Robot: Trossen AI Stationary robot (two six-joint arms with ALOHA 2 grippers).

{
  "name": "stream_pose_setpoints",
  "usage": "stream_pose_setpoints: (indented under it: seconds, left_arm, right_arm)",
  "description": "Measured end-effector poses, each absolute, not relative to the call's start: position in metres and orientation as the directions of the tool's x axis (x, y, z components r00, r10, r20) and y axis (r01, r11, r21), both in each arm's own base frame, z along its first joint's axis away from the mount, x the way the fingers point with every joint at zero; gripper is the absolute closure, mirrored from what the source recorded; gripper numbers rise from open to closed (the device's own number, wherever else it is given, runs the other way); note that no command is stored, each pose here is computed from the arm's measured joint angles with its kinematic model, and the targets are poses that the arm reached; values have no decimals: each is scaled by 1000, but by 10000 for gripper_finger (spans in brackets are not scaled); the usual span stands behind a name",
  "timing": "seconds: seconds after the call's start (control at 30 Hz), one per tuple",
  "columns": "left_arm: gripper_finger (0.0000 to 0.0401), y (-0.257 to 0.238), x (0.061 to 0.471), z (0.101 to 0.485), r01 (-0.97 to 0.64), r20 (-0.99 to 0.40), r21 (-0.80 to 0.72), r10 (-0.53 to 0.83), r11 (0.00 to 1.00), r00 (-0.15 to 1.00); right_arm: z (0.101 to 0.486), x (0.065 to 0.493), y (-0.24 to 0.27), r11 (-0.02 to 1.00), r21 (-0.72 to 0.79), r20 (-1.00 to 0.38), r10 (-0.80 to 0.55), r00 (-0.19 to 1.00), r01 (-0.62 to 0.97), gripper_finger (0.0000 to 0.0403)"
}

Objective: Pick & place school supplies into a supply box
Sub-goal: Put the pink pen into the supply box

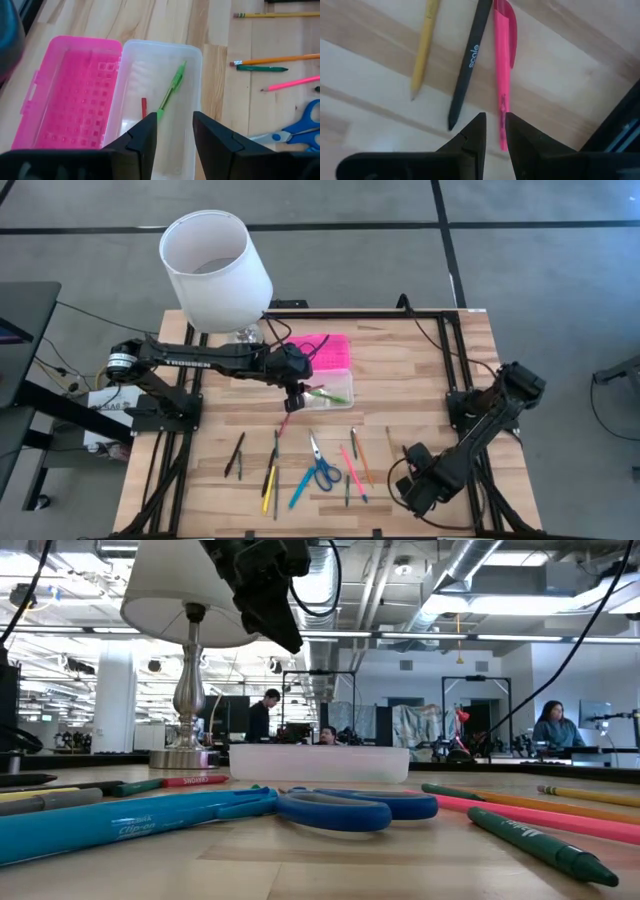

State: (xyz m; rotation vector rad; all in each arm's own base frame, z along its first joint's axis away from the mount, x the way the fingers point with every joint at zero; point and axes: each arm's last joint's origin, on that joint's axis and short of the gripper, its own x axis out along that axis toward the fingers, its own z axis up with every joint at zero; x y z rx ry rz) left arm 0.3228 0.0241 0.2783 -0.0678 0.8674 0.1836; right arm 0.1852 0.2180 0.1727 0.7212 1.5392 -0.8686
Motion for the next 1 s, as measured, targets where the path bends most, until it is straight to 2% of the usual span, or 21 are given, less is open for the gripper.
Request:
stream_pose_setpoints:
  seconds: [0.17,0.43,0.8,1.0]
  left_arm:
    - [280,24,323,278,-195,-763,-1,125,981,635]
    - [280,23,324,279,-193,-754,-38,99,981,649]
    - [280,21,328,282,-191,-726,-51,95,980,681]
    - [280,21,328,282,-191,-726,-50,95,980,681]
  right_arm:
    - [159,189,219,551,-176,-983,-59,-173,816,336]
    - [158,190,216,560,-186,-983,-99,-157,807,332]
    - [147,187,213,559,-178,-983,-59,-175,810,239]
    - [145,186,211,557,-185,-982,-74,-174,809,227]
